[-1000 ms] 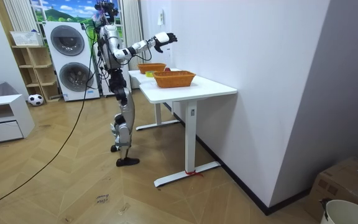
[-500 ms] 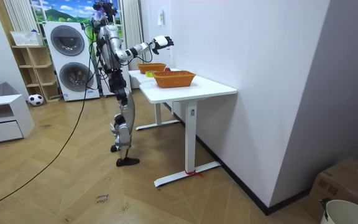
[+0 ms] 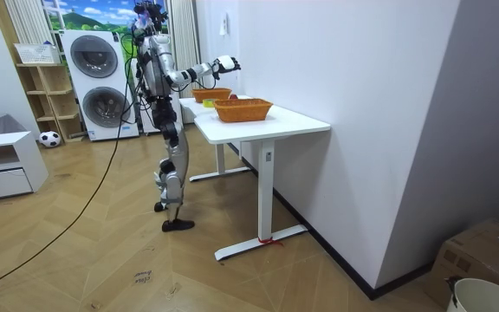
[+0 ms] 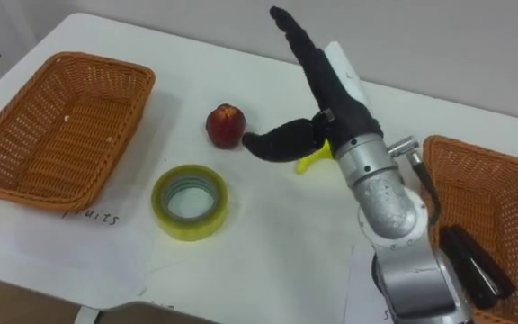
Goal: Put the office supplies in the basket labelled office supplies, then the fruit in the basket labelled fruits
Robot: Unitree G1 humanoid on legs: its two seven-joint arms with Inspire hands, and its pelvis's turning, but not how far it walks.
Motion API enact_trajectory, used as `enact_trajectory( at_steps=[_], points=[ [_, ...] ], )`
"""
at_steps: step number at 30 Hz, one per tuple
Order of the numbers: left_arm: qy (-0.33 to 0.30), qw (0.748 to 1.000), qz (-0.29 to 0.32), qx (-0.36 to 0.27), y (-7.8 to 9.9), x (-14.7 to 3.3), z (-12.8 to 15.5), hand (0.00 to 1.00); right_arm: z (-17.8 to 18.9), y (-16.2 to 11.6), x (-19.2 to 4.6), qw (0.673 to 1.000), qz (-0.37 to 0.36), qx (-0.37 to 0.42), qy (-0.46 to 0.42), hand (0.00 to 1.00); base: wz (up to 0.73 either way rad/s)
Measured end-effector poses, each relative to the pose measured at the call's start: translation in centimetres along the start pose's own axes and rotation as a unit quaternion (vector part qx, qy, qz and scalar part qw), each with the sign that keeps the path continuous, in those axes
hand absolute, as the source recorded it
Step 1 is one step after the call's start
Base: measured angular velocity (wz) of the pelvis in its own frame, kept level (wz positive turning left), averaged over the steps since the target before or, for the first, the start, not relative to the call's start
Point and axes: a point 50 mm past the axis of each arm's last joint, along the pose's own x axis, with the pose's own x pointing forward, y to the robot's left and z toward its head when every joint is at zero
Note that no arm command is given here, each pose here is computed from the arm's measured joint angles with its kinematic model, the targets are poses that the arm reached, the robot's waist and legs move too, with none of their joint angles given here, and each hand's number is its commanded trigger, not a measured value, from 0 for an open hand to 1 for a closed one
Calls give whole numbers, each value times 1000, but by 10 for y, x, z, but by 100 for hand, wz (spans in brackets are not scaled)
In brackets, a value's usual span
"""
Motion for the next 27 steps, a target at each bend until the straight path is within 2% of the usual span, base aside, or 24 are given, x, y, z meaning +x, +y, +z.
enact_trajectory(
  at_steps=[19, 27],
  points=[
    [-17, 1000, 10, 14, -1, -3, 6, 0, 2, 42, 5, 998, 69, 14, 0, 0, 6],
    [-25, 999, 18, 17, 1, -3, 10, 0, -3, 45, 5, 997, 77, 15, 11, 0, 3]
  ],
)
